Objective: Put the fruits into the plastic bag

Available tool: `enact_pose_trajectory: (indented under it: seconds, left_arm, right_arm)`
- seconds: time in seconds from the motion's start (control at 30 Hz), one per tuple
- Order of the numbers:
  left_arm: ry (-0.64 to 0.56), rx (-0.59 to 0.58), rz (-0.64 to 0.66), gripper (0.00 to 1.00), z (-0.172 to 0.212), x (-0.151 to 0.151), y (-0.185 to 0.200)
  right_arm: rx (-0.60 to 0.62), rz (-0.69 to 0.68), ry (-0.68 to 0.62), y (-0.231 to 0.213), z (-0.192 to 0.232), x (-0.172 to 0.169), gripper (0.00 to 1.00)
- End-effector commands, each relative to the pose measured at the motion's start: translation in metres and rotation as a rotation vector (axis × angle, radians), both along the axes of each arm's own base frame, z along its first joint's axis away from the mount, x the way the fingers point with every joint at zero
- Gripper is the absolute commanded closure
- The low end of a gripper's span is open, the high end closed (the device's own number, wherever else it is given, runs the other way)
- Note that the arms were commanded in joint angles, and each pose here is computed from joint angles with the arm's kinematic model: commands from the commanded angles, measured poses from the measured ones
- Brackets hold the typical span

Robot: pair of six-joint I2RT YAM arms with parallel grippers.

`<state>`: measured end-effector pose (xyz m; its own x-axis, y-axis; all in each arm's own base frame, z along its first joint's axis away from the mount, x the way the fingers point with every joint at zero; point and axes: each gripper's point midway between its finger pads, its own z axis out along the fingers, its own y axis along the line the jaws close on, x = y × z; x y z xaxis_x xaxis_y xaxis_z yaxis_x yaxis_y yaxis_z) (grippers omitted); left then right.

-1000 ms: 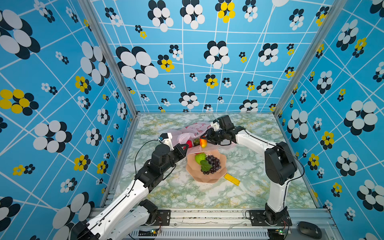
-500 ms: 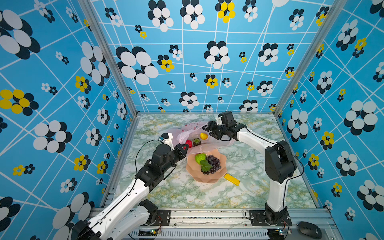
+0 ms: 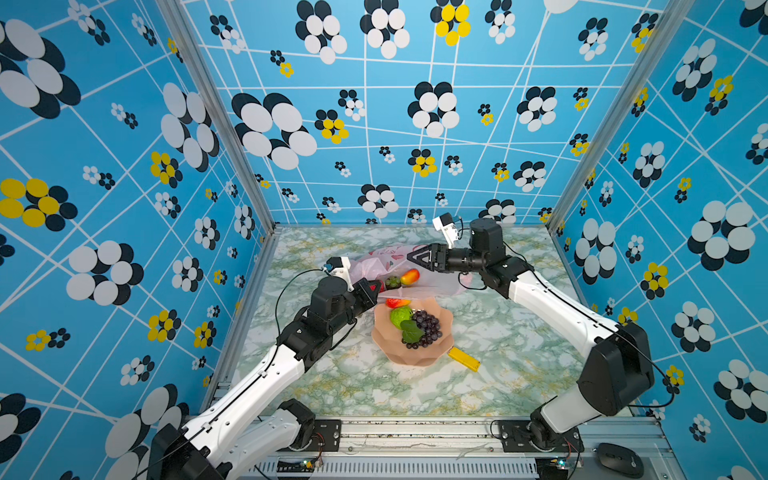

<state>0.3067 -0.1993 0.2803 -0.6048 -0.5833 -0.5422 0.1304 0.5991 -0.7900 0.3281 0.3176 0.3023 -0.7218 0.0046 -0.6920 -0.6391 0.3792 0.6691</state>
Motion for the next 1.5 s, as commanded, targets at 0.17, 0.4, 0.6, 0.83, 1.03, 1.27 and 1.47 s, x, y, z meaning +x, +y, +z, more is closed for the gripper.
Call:
enact_pose_trajectory:
  seconds: [0.17,0.4,0.6,0.83,1.03,1.27,1.47]
  left_arm:
    - [-0.057,0.032,0.046,1.0,0.031,0.041,0.01]
    - [-0.064,0.012,0.009,1.0,0.044,0.063,0.002]
    - [-0.082,-0.008,0.026,1.0,0.053,0.073,0.007]
    - [-0.092,-0.029,0.009,1.0,0.059,0.074,0.003]
    - [-0.081,-0.036,-0.005,1.0,0.052,0.072,0.001]
    - [-0.074,-0.031,-0.009,1.0,0.045,0.071,0.002]
    - [-0.061,-0.039,-0.008,1.0,0.039,0.074,0.002]
  right_arm:
    - [-0.204,0.236,-0.436,0.005,-0.049,-0.075,0.27]
    - [-0.438,0.394,-0.572,0.028,-0.099,-0.08,0.27]
    - [-0.623,0.434,-0.572,0.041,-0.128,-0.04,0.26]
    - [-0.749,0.432,-0.545,0.048,-0.15,-0.002,0.24]
    - [-0.799,0.431,-0.498,0.047,-0.171,0.015,0.23]
    - [-0.87,0.453,-0.472,0.046,-0.186,0.03,0.2]
    - [-0.887,0.482,-0.427,0.045,-0.195,0.033,0.19]
